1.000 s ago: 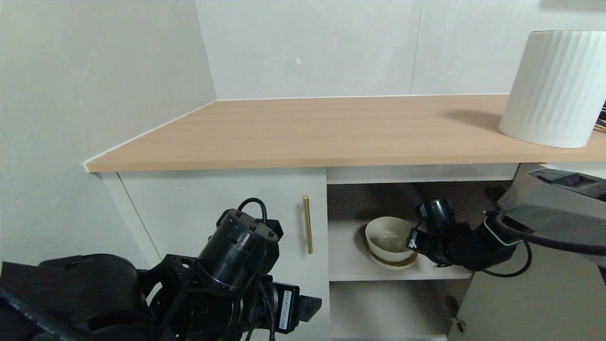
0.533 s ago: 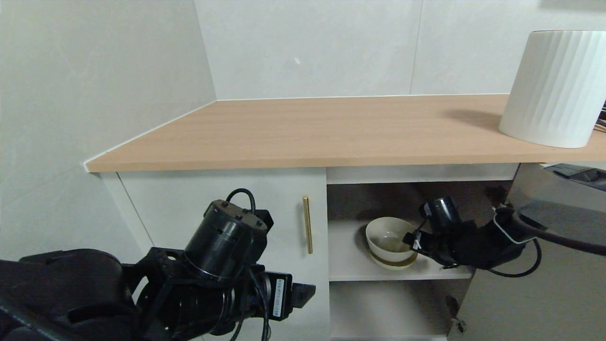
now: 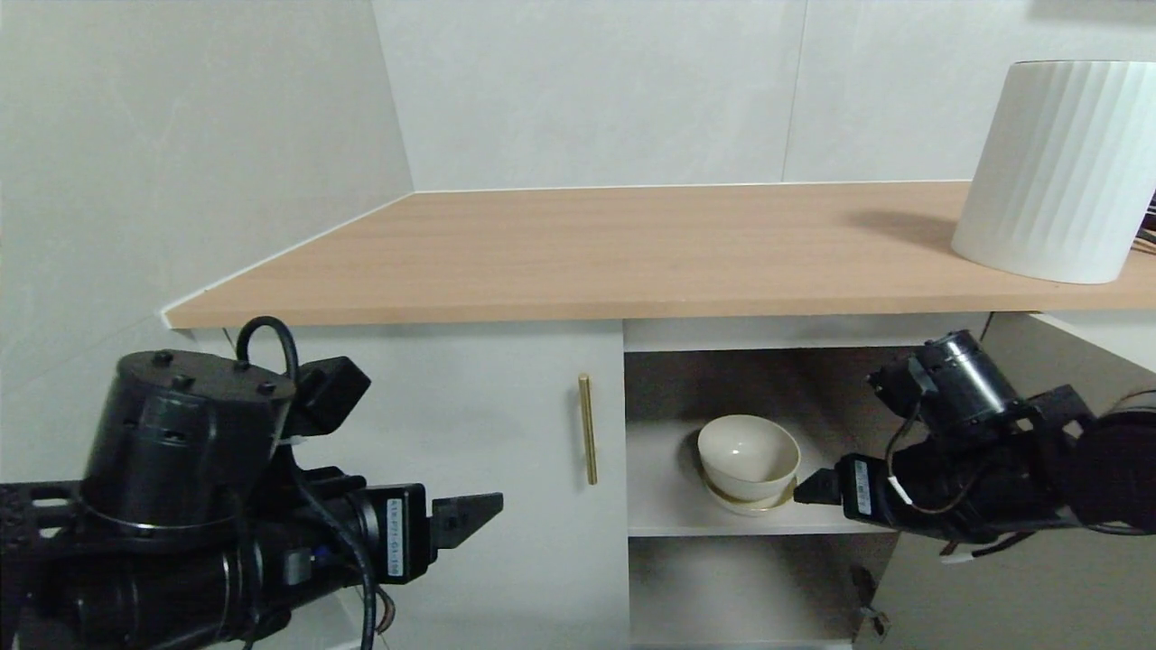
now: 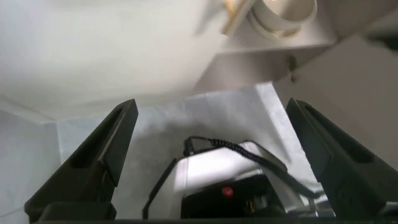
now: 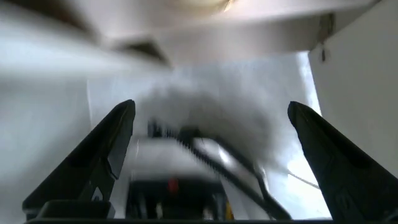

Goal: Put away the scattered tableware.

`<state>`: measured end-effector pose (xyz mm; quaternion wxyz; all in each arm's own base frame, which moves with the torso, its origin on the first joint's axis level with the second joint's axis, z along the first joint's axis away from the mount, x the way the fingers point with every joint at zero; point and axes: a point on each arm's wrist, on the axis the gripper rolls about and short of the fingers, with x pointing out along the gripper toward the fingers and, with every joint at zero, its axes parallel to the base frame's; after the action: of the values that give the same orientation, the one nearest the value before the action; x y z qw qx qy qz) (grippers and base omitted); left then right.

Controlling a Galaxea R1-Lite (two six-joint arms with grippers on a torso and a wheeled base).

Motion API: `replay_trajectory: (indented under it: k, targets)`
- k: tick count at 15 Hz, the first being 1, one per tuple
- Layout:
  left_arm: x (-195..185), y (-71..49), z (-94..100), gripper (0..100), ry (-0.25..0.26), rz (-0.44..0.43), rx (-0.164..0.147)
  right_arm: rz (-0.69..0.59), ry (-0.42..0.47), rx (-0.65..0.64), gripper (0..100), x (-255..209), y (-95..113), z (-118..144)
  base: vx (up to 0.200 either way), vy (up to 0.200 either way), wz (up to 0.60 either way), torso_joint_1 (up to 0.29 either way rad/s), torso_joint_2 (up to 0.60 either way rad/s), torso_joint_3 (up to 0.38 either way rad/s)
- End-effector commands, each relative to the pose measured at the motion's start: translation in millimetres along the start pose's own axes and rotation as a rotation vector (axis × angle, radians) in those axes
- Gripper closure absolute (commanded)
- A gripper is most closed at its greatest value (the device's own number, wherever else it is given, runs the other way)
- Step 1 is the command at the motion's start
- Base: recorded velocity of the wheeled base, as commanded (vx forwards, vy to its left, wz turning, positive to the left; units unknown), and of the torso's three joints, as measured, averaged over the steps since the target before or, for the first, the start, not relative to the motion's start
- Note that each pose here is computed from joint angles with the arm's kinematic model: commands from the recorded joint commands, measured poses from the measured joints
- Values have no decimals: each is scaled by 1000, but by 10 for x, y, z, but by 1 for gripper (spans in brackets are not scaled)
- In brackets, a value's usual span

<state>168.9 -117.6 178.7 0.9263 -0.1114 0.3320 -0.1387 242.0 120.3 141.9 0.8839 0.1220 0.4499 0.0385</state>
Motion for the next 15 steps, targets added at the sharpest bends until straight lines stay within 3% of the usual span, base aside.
replay_trajectory:
  k: [1, 6, 8, 15]
  targets:
    - [-303, 169, -43, 0, -72, -19, -17, 85, -73, -72, 0, -562, -65, -169, 0, 0, 0, 0, 0, 0]
    - [-270, 181, -14, 0, -64, -31, -7, 99, -33, -128, 0, -719, -56, -368, 0, 0, 0, 0, 0, 0]
    - [-265, 174, -11, 0, -64, -28, 17, 107, -43, -131, 0, -769, -78, -397, 0, 0, 0, 0, 0, 0]
    - [-253, 166, -25, 0, -52, -33, 21, 92, -45, -154, 0, -767, -56, -452, -200, 0, 0, 4, 2, 0]
